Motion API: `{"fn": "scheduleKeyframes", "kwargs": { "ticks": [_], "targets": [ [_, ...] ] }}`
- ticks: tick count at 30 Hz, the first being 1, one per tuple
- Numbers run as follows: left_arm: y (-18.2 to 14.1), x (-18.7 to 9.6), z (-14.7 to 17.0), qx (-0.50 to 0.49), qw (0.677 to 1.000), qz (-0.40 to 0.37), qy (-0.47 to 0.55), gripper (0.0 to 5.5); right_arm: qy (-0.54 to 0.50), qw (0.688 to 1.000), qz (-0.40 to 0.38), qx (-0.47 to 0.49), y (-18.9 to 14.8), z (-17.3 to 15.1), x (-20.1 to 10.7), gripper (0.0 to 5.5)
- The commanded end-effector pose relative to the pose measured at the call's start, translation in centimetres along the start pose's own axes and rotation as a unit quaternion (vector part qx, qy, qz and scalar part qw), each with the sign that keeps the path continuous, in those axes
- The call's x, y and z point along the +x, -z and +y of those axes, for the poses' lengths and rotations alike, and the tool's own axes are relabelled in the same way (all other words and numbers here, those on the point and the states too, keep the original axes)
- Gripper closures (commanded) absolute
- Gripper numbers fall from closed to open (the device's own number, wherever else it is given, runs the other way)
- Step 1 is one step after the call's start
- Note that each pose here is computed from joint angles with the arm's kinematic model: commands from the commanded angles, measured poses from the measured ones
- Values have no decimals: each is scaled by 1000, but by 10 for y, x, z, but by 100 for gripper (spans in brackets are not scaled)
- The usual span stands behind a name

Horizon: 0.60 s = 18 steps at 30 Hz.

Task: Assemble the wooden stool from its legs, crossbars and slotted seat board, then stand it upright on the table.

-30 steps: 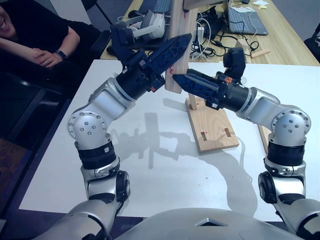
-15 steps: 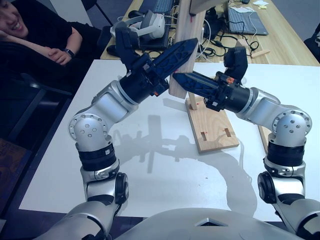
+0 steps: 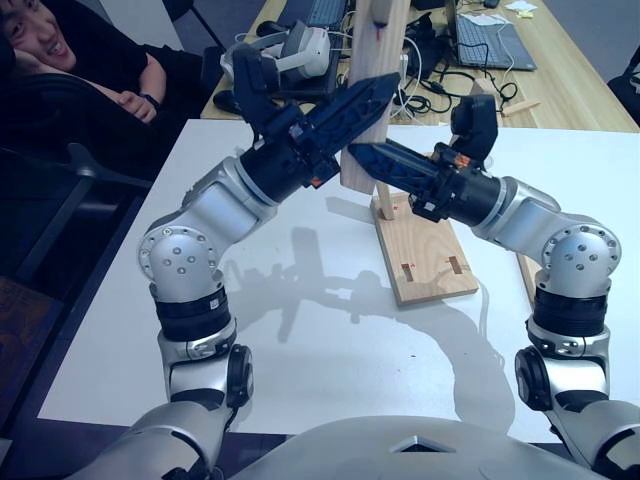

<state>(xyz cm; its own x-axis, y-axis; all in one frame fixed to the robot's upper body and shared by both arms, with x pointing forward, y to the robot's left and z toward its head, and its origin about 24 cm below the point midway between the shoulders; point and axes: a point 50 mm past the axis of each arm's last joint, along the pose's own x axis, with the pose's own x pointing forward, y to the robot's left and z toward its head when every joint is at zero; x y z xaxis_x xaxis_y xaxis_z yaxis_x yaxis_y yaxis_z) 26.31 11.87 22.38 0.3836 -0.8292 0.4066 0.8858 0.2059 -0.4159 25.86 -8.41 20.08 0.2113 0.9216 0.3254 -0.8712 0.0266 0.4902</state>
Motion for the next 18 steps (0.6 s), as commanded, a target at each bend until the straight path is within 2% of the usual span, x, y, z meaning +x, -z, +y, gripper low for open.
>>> {"fn": "scheduleKeyframes", "kwargs": {
  "ticks": [1, 5, 10, 14, 18],
  "targets": [
    [-1, -10, 2, 5, 998, 67, 15, 268, -4, 1000, -4, -14, -1, 3, 2, 449],
    [-15, -32, 20, 28, 994, 107, -12, 211, -4, 1000, -3, -21, -2, 3, -1, 449],
    [-54, -48, 37, 83, 987, 136, -27, 208, -12, 999, 24, -29, -2, 4, -8, 449],
    [-77, -61, 47, 98, 980, 174, -19, 208, -9, 997, 56, -45, -6, 2, -19, 449],
    [-98, -68, 57, 106, 978, 180, -19, 208, -22, 994, 92, -48, -4, 4, -25, 449]
  ]
}}
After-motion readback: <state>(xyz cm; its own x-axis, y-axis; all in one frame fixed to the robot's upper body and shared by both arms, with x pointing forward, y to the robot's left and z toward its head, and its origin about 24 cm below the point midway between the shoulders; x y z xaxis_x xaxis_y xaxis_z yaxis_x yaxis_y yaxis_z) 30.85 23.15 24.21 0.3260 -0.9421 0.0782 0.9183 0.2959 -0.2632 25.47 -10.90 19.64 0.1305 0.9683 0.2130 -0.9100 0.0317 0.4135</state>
